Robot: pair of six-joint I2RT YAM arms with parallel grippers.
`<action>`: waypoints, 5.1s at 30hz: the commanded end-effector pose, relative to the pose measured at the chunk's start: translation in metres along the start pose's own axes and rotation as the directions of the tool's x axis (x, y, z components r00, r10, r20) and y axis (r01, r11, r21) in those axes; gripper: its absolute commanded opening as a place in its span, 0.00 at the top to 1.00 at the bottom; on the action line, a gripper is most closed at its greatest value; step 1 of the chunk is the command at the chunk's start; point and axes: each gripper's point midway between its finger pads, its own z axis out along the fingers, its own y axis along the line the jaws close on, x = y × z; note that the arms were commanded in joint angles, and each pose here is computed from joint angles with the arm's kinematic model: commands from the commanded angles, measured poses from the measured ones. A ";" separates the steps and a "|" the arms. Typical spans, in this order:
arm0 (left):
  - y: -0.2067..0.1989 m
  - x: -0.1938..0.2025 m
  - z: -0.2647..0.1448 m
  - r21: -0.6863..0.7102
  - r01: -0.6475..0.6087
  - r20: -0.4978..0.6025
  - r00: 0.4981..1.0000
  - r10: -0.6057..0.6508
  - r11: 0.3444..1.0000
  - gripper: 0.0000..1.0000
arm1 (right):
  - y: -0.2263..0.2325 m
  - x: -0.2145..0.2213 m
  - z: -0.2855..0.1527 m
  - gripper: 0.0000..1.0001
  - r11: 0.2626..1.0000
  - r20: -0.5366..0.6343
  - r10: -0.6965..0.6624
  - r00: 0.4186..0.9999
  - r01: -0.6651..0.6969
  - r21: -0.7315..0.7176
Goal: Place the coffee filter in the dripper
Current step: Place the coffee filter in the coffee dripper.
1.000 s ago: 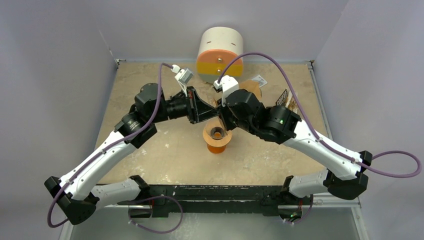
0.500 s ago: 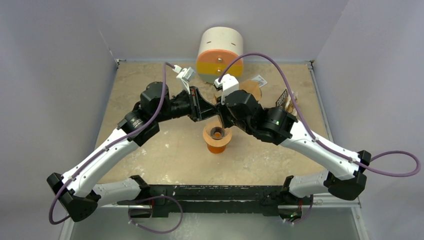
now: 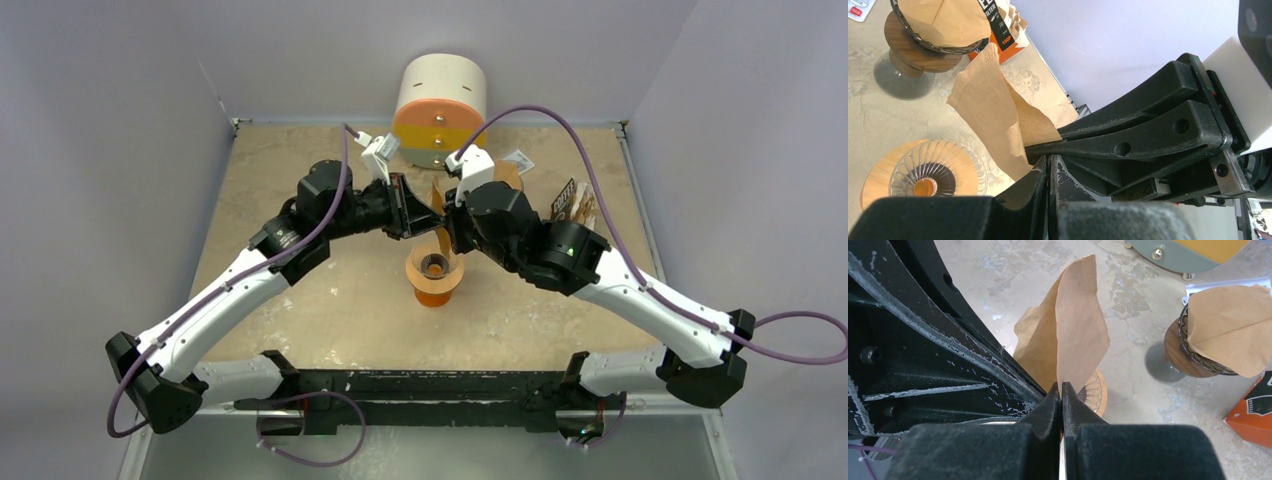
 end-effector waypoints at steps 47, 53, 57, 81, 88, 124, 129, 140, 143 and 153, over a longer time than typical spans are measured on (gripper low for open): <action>0.083 0.071 0.020 -0.409 -0.216 -0.386 0.922 0.047 0.886 1.00 | 0.030 0.049 0.021 1.00 0.828 0.022 0.552 0.834 -0.545 -0.128; 0.088 0.074 0.028 -0.420 -0.215 -0.391 0.920 0.038 0.882 1.00 | 0.028 0.050 0.021 1.00 0.809 0.042 0.579 0.814 -0.568 -0.149; 0.087 0.071 0.031 -0.421 -0.198 -0.363 0.931 0.036 0.885 1.00 | 0.025 0.058 0.019 1.00 0.805 0.041 0.586 0.810 -0.574 -0.150; 0.087 0.076 0.025 -0.419 -0.165 -0.334 0.942 0.018 0.893 0.67 | 0.014 0.065 0.001 1.00 0.744 0.074 0.660 0.748 -0.635 -0.209; 0.097 0.076 0.026 -0.452 -0.227 -0.402 0.915 0.031 0.863 0.75 | 0.007 0.068 0.005 1.00 0.719 0.086 0.693 0.716 -0.676 -0.161; 0.128 0.099 0.049 -0.476 -0.316 -0.559 0.829 -0.005 0.821 0.79 | -0.032 0.075 -0.007 0.60 0.675 0.189 0.731 0.656 -0.736 -0.056; 0.129 0.101 0.050 -0.472 -0.324 -0.580 0.814 -0.013 0.820 0.74 | -0.051 0.068 -0.028 0.60 0.685 0.254 0.712 0.655 -0.727 -0.047; 0.129 0.109 0.048 -0.466 -0.329 -0.616 0.787 -0.034 0.821 0.51 | -0.074 0.071 -0.044 0.60 0.703 0.320 0.676 0.663 -0.711 -0.011; 0.128 0.113 0.049 -0.456 -0.326 -0.629 0.777 -0.041 0.828 0.48 | -0.076 0.074 -0.044 0.60 0.705 0.321 0.672 0.667 -0.710 0.000; 0.129 0.113 0.047 -0.461 -0.338 -0.641 0.767 -0.044 0.821 0.59 | -0.076 0.078 -0.043 0.60 0.701 0.315 0.677 0.665 -0.714 0.001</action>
